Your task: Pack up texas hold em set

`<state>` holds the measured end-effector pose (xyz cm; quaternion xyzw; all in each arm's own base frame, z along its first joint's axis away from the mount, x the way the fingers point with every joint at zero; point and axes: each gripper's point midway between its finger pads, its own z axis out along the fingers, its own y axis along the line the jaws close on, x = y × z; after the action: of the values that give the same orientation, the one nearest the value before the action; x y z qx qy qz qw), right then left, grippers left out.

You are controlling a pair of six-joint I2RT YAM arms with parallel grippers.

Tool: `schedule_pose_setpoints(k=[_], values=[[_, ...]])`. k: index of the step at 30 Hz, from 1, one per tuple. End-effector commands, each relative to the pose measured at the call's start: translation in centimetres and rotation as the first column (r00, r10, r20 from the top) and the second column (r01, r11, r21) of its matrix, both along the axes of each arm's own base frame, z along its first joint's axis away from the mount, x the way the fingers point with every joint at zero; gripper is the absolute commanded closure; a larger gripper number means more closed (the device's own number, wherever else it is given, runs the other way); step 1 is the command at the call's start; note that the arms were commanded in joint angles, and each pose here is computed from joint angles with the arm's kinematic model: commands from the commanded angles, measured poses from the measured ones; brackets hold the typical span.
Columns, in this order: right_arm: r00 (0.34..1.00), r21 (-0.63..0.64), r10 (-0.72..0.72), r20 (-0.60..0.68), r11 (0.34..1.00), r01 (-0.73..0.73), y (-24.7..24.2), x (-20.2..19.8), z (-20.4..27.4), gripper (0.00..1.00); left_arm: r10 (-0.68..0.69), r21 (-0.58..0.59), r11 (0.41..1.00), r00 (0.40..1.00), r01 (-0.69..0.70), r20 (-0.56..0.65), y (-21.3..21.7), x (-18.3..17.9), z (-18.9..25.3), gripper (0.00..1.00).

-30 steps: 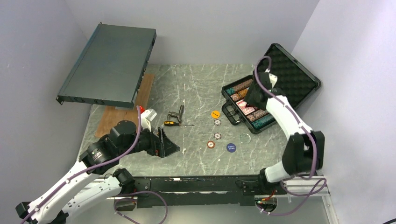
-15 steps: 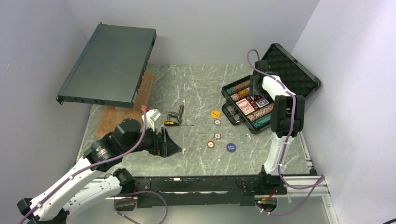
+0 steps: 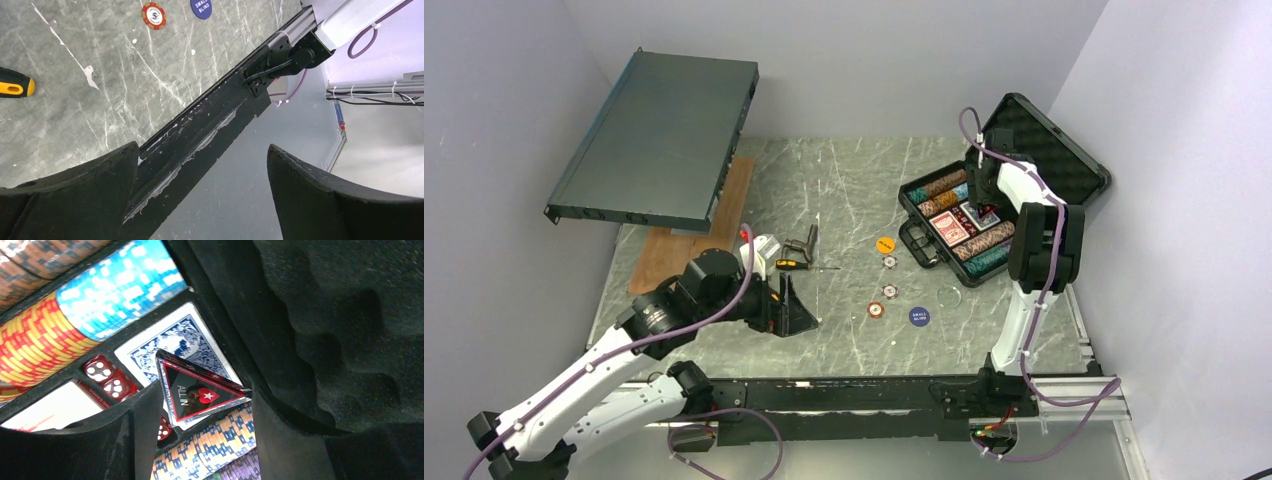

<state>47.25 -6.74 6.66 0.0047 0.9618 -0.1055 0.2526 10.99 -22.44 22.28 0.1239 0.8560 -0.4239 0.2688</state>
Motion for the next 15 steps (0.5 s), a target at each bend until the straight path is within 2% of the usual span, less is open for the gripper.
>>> schedule_pose_setpoints(k=[1, 8, 13, 15], values=[[0.994, -0.038, 0.107, 0.031, 0.994, -0.106, 0.8, 1.1, 0.7, 0.92, -0.046, -0.036, 0.998, 0.998, 0.048, 0.044, -0.9, 0.1, 2.0, 0.01], [0.991, -0.141, 0.129, -0.046, 0.981, -0.134, 0.7, 0.8, -0.8, 0.88, -0.061, -0.017, 0.998, 0.997, 0.062, 0.054, -1.4, 0.7, 2.1, 0.01], [0.99, -0.151, 0.131, -0.059, 0.979, -0.139, 0.7, 0.5, -1.1, 0.79, -0.074, -0.019, 0.997, 0.996, 0.075, 0.055, -2.0, 1.0, 2.1, 0.01], [0.991, -0.159, 0.124, -0.057, 0.978, -0.132, 0.6, 0.6, -1.1, 0.71, -0.076, -0.016, 0.997, 0.995, 0.077, 0.058, -2.1, 1.1, 2.2, 0.01]])
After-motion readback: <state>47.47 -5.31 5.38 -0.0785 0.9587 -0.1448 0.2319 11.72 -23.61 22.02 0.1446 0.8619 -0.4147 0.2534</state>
